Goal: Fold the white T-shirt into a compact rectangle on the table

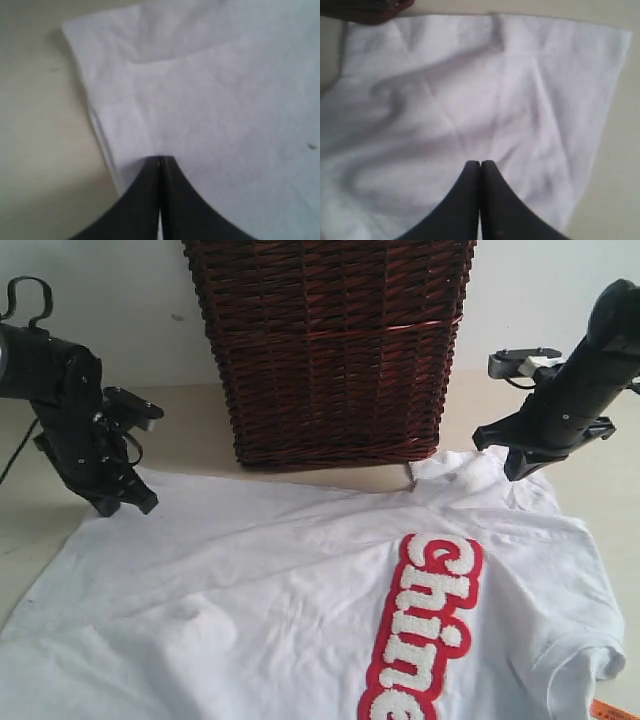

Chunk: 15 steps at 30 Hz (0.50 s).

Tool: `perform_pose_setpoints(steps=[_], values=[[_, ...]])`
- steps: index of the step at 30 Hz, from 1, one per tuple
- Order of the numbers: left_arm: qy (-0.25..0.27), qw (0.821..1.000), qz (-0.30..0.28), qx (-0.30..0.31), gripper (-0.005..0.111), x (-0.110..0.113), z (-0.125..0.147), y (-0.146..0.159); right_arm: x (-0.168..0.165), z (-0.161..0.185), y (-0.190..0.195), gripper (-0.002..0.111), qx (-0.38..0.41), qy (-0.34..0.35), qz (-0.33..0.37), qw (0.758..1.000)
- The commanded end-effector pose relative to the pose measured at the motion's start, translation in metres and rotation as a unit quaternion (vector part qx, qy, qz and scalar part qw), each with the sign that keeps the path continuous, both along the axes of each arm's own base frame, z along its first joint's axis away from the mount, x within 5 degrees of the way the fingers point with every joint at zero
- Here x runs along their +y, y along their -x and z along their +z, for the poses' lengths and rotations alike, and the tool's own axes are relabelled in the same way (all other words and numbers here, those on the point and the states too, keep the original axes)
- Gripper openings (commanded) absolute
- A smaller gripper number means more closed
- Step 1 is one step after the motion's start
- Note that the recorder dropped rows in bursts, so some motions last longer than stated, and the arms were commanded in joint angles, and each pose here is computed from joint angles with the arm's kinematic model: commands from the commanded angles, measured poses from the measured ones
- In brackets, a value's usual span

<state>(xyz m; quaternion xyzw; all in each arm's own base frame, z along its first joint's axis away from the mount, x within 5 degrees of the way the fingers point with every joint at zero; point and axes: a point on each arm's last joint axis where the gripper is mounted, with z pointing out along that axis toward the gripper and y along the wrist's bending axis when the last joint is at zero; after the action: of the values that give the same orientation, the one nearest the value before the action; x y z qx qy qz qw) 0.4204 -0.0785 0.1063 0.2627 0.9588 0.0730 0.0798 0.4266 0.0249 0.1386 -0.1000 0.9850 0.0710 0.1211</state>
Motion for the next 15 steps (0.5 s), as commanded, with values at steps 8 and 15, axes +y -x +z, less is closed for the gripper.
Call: perform_pose_setpoints(steps=[8,15], values=[[-0.057,0.993,0.096,-0.026,0.000,0.045,-0.016,-0.013,-0.004,-0.061,-0.014,0.000,0.011,0.017,-0.008,1.000],[-0.042,0.990,0.128,-0.048,0.000,0.053,-0.006,-0.015,-0.002,-0.024,-0.027,0.000,-0.021,0.010,-0.005,1.000]])
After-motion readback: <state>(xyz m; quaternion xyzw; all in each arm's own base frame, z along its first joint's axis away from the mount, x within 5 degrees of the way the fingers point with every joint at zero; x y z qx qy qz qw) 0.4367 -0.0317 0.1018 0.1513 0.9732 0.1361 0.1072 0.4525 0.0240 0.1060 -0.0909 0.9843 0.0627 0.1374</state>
